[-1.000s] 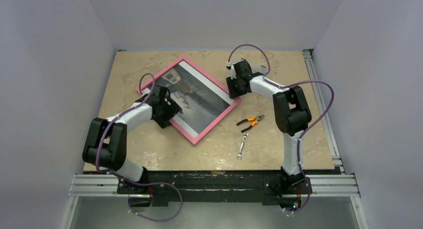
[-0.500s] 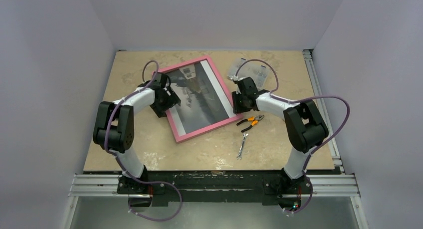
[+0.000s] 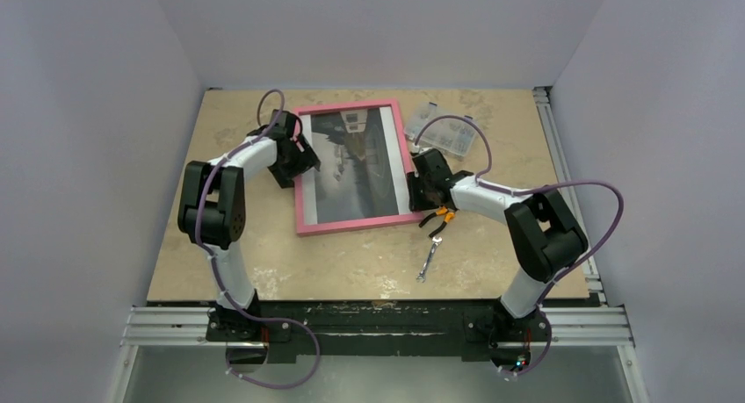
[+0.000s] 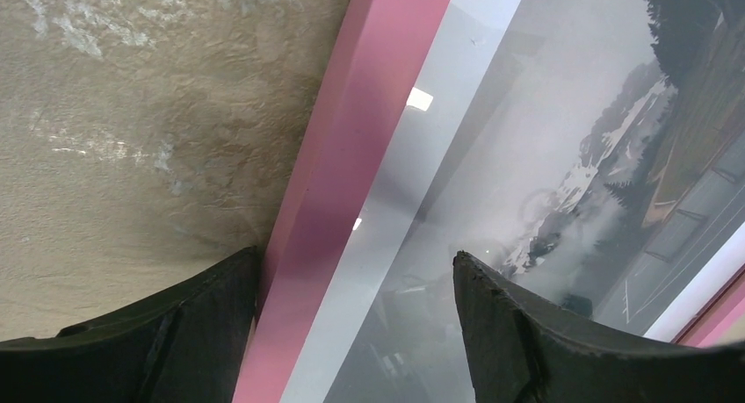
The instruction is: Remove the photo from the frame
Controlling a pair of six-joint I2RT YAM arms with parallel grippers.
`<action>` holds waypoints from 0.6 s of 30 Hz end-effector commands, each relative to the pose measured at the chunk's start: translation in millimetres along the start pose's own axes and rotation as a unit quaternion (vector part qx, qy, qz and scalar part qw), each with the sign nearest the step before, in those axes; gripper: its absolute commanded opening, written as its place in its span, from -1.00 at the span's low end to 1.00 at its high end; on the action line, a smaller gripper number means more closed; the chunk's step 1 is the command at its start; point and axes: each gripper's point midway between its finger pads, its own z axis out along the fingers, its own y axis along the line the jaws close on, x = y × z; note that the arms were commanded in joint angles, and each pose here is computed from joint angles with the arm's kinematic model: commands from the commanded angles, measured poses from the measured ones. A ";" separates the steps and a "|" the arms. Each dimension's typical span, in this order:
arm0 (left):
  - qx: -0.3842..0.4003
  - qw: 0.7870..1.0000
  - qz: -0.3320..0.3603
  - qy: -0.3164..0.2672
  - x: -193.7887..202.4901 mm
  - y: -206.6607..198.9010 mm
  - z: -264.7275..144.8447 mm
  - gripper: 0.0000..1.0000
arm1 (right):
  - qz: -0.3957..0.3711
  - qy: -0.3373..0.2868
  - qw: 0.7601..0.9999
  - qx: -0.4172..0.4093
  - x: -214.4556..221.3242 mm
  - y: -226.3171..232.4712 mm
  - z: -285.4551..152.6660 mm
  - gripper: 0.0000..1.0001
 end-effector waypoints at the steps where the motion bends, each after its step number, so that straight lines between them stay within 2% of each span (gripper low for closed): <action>1: 0.086 0.995 0.028 0.040 15.7 -45.3 -11.6 0.58 | -0.024 0.040 0.997 -0.055 24.6 32.8 2.0 -0.38; 4: 0.069 0.995 0.066 0.013 5.1 -37.5 -24.3 0.66 | -0.034 0.035 0.998 -0.049 18.2 32.2 0.2 -0.27; 8: 0.031 0.995 0.095 -0.023 -11.0 -22.1 -42.4 0.78 | -0.042 0.022 0.997 -0.058 7.3 37.4 -2.1 0.05; 11: 0.014 0.993 0.109 -0.039 -16.2 -13.2 -50.2 0.81 | -0.057 0.020 0.997 -0.038 -1.7 32.5 0.8 0.16; 15: 0.001 0.991 0.123 -0.046 -15.5 -4.3 -51.5 0.80 | -0.064 0.011 0.998 -0.024 -15.6 27.8 5.9 0.21; 18: -0.006 0.991 0.130 -0.028 -7.6 0.9 -41.5 0.75 | -0.059 0.005 0.998 -0.017 -24.8 21.4 7.9 0.12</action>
